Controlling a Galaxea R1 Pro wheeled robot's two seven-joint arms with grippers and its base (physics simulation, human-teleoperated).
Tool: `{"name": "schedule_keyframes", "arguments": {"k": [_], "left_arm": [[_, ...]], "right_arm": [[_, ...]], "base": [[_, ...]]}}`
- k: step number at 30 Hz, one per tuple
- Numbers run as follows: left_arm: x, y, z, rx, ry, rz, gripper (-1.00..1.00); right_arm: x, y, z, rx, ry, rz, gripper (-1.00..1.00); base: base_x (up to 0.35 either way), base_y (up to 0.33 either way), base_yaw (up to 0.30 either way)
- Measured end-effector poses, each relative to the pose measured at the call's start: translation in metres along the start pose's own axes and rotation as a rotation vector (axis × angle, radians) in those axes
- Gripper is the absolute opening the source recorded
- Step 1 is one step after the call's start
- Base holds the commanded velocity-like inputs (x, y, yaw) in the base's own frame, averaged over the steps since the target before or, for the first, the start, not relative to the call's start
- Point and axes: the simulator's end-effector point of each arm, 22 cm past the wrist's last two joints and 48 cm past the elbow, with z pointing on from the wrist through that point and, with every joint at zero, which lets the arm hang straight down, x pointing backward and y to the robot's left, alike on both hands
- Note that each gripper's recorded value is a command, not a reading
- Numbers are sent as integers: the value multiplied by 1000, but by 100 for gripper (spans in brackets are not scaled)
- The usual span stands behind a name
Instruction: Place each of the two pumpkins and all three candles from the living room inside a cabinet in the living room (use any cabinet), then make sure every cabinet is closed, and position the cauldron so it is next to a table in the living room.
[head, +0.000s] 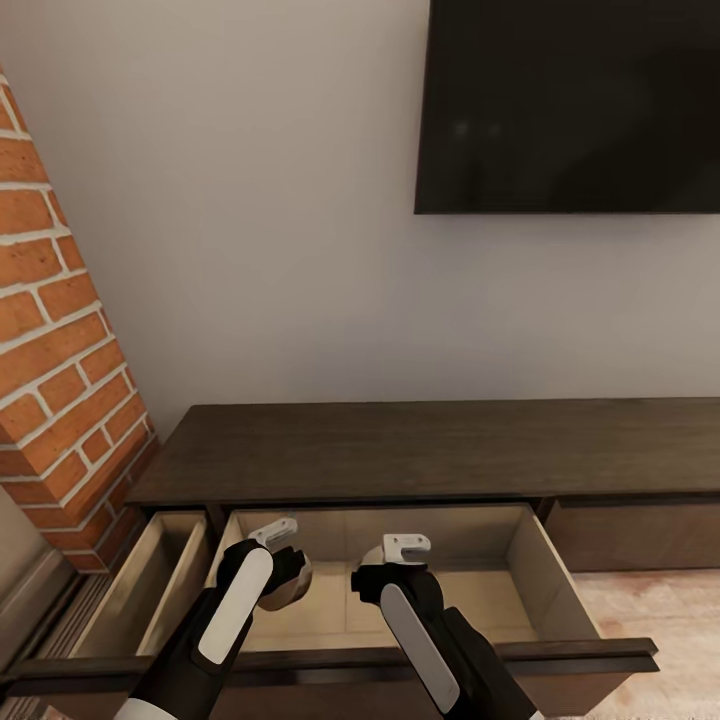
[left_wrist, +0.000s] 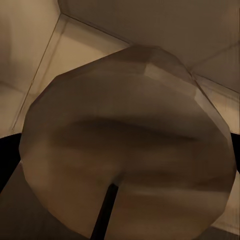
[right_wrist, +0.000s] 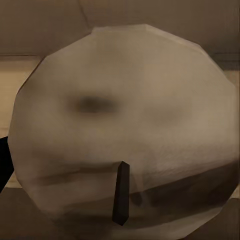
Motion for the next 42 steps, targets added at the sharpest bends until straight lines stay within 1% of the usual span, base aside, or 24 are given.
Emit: {"name": "schedule_keyframes", "arguments": {"k": [15, 33, 42], "left_arm": [[21, 9, 26, -26, 62, 5, -100], [46, 17, 54, -52, 132, 6, -100], [46, 17, 53, -50, 131, 4, -100]], "right_arm": [[27, -2, 24, 1, 79, 3, -100], [55, -4, 49, 0, 151, 10, -100], [55, -4, 49, 0, 150, 10, -100]], "base": [[0, 0, 0], [0, 0, 0], [0, 0, 0]]}}
